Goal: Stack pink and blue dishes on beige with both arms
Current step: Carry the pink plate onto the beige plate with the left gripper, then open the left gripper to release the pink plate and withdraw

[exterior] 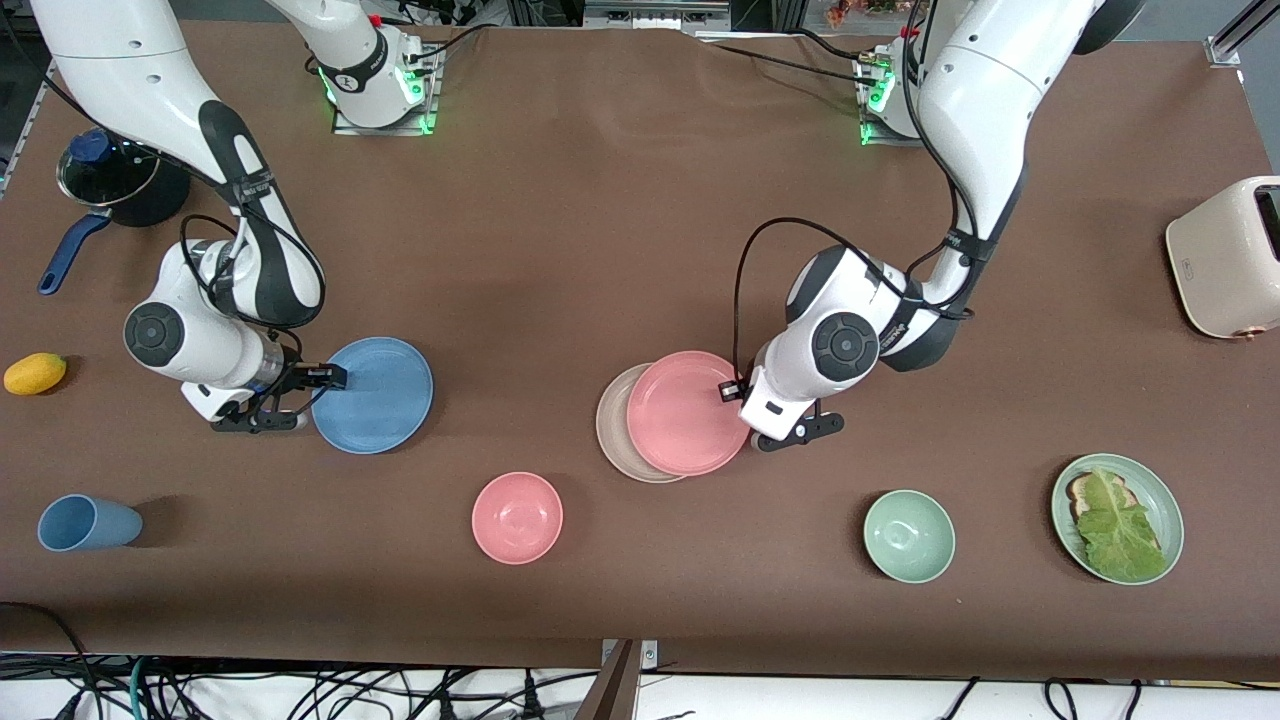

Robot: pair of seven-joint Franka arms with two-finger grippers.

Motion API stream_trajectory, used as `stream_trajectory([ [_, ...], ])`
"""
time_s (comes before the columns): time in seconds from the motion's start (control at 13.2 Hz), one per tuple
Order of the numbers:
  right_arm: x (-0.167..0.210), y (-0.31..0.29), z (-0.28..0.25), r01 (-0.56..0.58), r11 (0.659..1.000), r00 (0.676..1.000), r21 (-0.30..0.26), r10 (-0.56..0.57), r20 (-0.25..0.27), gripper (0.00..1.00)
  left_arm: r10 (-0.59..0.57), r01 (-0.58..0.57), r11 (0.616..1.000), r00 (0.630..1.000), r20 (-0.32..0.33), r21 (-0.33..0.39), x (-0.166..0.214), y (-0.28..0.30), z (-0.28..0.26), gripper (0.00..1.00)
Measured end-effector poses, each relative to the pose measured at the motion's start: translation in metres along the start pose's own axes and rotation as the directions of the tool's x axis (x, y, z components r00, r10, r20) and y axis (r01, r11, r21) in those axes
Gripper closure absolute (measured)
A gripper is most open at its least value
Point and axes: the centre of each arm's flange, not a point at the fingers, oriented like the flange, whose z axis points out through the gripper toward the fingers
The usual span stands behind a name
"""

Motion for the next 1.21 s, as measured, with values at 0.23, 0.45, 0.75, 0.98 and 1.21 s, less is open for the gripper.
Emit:
stream_trajectory([
  [0.23, 0.0, 0.0, 0.0, 0.001, 1.0, 1.0, 0.0, -0.001, 0.001, 0.59, -0.057, 0.057, 0.998, 0.998, -0.009, -0.025, 0.009, 0.014, 0.004, 0.95],
  [0.45, 0.0, 0.001, 0.001, 0.009, 1.0, 1.0, 0.0, -0.009, 0.001, 0.8, -0.063, 0.062, 0.997, 0.998, -0.018, -0.038, 0.014, 0.016, 0.0, 0.82],
  [0.75, 0.0, 0.001, -0.003, 0.017, 1.0, 1.0, 0.005, -0.017, 0.0, 0.94, -0.09, 0.09, 0.996, 0.996, -0.012, -0.008, 0.036, -0.005, -0.02, 0.39],
  [0.98, 0.008, 0.001, -0.017, 0.042, 0.999, 0.999, 0.003, -0.042, -0.031, 0.94, -0.077, 0.076, 0.997, 0.997, 0.024, 0.032, 0.056, -0.038, -0.035, 0.04],
  [1.21, 0.029, -0.012, -0.075, 0.079, 0.997, 0.996, 0.015, -0.078, -0.045, 0.95, -0.03, 0.024, 0.997, 0.995, 0.09, 0.073, 0.086, -0.096, -0.054, 0.0],
])
